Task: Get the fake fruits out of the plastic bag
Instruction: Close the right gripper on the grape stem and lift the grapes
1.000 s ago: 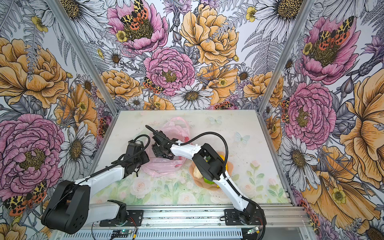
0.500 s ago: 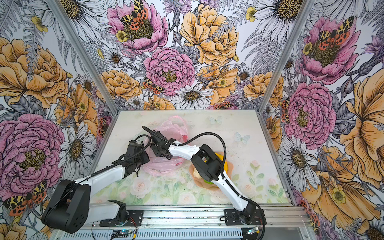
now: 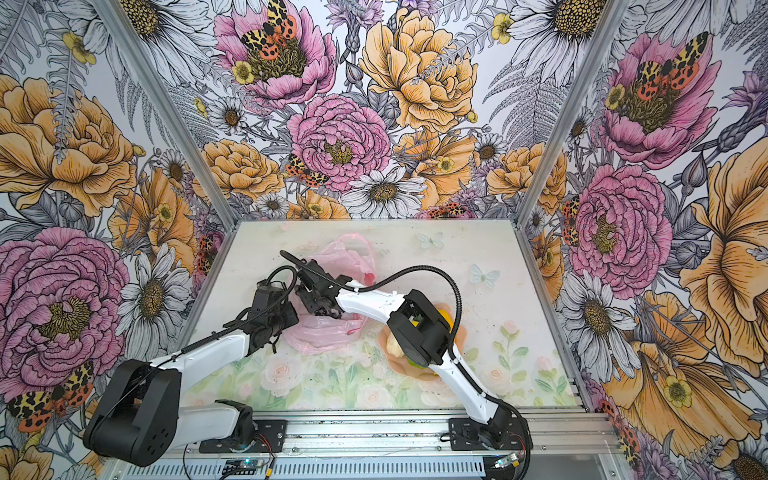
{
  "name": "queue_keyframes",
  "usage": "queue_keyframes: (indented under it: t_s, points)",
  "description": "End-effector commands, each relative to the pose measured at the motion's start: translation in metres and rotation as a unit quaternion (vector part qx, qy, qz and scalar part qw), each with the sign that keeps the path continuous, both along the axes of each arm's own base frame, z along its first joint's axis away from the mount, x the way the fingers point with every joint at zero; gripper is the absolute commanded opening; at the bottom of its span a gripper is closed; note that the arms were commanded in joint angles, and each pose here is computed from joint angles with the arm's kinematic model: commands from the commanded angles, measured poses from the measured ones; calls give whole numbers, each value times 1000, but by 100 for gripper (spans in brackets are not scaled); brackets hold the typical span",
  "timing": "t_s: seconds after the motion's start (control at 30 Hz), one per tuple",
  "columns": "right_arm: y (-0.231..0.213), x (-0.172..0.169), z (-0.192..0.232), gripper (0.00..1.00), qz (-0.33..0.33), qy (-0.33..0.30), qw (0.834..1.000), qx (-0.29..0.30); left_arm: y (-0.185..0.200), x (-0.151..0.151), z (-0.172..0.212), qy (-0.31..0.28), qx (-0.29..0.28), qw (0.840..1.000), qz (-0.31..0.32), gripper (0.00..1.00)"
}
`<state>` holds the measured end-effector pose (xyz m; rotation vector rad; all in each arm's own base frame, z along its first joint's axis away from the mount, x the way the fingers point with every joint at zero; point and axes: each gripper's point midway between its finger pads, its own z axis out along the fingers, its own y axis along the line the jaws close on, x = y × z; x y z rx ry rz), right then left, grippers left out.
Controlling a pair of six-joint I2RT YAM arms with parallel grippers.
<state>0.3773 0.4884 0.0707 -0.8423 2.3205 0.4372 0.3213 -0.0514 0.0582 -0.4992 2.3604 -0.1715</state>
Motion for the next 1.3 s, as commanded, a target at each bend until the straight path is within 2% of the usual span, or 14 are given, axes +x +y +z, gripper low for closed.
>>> queue_keyframes:
  t_s: [0.0,0.5,0.83,0.97,1.27]
  points:
    - [2,-4,40,34,10,-24,999,25,3,8,17,-26,-7,1000,6,11]
    - [-13,-5,66,38,-1,-39,998,44,13,6,11,-17,-9,999,27,10]
    - [-28,-2,87,44,-19,-37,992,121,18,5,3,7,-3,999,41,9]
    - [-41,4,89,44,-34,-29,987,156,31,2,2,5,4,998,69,7]
    - [-58,1,106,44,-35,-56,984,165,42,-2,1,6,-6,996,93,6]
